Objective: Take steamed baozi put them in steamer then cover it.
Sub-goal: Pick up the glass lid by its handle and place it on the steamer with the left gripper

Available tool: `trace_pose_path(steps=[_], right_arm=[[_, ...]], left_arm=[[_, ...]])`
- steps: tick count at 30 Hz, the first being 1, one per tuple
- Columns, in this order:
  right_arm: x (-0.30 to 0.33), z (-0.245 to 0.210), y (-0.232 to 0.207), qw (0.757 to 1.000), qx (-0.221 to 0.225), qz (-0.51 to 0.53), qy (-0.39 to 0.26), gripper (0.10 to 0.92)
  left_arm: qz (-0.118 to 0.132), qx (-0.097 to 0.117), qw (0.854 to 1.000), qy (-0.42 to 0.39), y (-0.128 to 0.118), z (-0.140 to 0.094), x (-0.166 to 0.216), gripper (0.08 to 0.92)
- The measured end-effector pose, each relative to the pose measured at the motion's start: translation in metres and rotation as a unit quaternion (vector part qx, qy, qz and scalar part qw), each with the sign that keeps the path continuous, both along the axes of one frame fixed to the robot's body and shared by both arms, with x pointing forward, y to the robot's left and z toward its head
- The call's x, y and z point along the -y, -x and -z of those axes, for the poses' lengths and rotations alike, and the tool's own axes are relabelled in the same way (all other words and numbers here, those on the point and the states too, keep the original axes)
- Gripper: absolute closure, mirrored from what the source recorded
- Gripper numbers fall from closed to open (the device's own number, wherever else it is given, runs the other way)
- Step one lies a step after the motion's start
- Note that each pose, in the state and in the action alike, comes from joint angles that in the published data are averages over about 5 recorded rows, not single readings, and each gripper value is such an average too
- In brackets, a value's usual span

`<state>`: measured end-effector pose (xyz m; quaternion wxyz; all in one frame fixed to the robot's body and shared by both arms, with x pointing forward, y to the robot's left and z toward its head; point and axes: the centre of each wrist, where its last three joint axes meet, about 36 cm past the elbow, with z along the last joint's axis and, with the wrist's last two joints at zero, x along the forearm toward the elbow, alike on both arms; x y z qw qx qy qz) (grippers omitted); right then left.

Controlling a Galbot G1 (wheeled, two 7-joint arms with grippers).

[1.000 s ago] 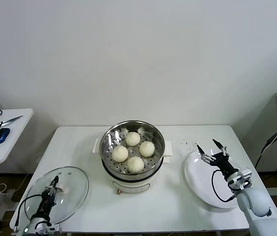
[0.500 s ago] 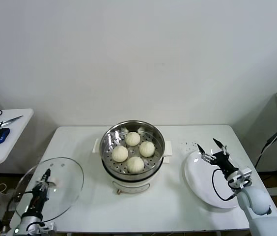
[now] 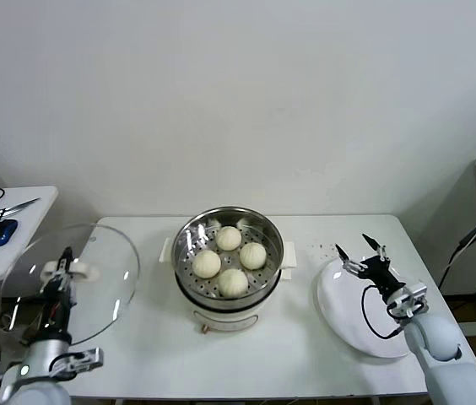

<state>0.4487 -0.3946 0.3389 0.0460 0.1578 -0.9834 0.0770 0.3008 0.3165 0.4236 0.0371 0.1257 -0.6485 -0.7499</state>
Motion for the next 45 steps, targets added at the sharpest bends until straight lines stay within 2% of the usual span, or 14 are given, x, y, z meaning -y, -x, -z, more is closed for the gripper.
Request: trace_pose_path(steps=[10,19,30,45], right_arm=[[0.0,0.007,-0.005,1.0,-0.002,0.001,0.008,0.2],[0.004,0.013,-0.003,1.0,-0.004,0.007,0.011,0.2],[0.017,0.018,0.008,1.0,-0.006,0.018,0.013,0.2],[0.037,0.021,0.019,0.999,-0.008,0.034,0.017,0.2]], left_arm=[[0.032,0.016,0.999,0.027,-0.036,-0.034,0.07,0.848],[0.067,-0.001,0.996,0.052,-0.065,-0.057,0.129,0.848],[0.094,-0.037,0.993,0.067,-0.089,-0.046,0.2,0.848],[0.096,-0.062,0.99,0.081,-0.11,-0.028,0.267,0.848]])
